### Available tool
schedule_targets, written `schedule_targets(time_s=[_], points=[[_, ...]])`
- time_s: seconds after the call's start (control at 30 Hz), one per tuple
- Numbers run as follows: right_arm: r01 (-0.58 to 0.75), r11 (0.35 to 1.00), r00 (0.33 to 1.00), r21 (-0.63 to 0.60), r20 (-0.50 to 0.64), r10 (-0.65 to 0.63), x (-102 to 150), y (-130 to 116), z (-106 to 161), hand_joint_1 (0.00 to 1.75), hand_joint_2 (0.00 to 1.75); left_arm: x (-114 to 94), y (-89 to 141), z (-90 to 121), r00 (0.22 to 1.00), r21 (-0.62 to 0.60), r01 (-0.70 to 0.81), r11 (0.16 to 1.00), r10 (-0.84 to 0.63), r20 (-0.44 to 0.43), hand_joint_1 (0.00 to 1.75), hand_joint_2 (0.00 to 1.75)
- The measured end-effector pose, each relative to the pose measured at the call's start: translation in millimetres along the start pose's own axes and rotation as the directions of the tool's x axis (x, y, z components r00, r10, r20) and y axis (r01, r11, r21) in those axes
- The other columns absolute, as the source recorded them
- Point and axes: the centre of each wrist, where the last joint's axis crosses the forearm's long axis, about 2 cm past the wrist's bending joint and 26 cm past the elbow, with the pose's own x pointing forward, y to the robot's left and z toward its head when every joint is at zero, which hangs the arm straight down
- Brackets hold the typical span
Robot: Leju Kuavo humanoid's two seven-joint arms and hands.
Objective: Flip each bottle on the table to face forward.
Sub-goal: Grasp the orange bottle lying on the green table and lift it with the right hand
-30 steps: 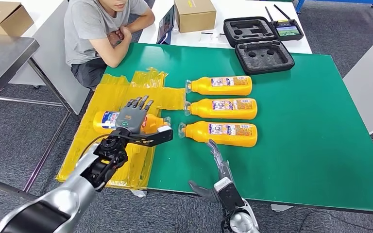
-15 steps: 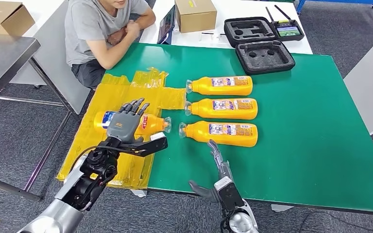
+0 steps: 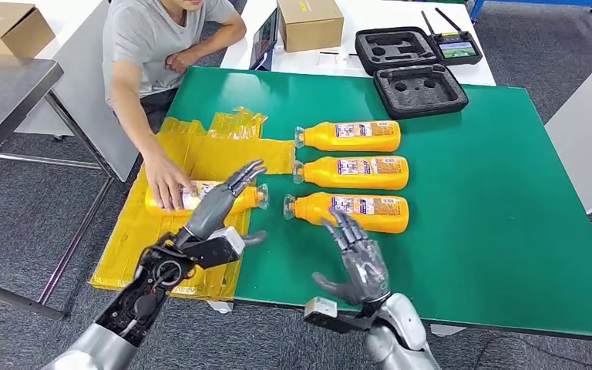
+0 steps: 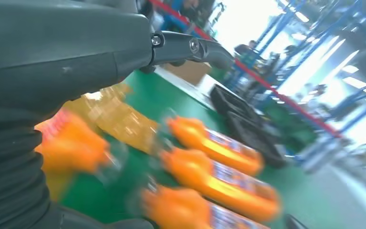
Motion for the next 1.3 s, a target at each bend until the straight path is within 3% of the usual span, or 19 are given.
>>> schedule_targets(time_s=[0.2, 0.43, 0.77, 1.3], points=[[-0.090, 0.996, 0.993, -0.003, -0.082, 0.089, -40.7, -18.9, 1.2, 0.00, 1.75, 5.0, -31.9, 3.5, 0.984, 0.046, -0.177, 0.983, 0.175, 0.034, 0.00, 1.75], [-0.025, 1.000, 0.988, 0.013, -0.150, 0.027, -68.3, -29.1, 8.4, 0.00, 1.75, 12.1, -49.8, 4.8, 0.957, 0.099, -0.290, 0.952, 0.287, 0.045, 0.00, 1.75], [-0.051, 0.995, 0.981, 0.085, -0.182, 0.066, -87.1, -32.7, 17.0, 0.00, 1.75, 22.1, -52.3, -3.2, 0.924, 0.171, -0.382, 0.908, 0.369, 0.102, 0.00, 1.75], [-0.217, 0.932, 0.948, 0.289, -0.164, 0.272, -114.4, -32.9, 12.7, 0.00, 1.75, 38.2, -56.0, -18.8, 0.871, 0.181, -0.485, 0.856, 0.453, 0.190, 0.00, 1.75]])
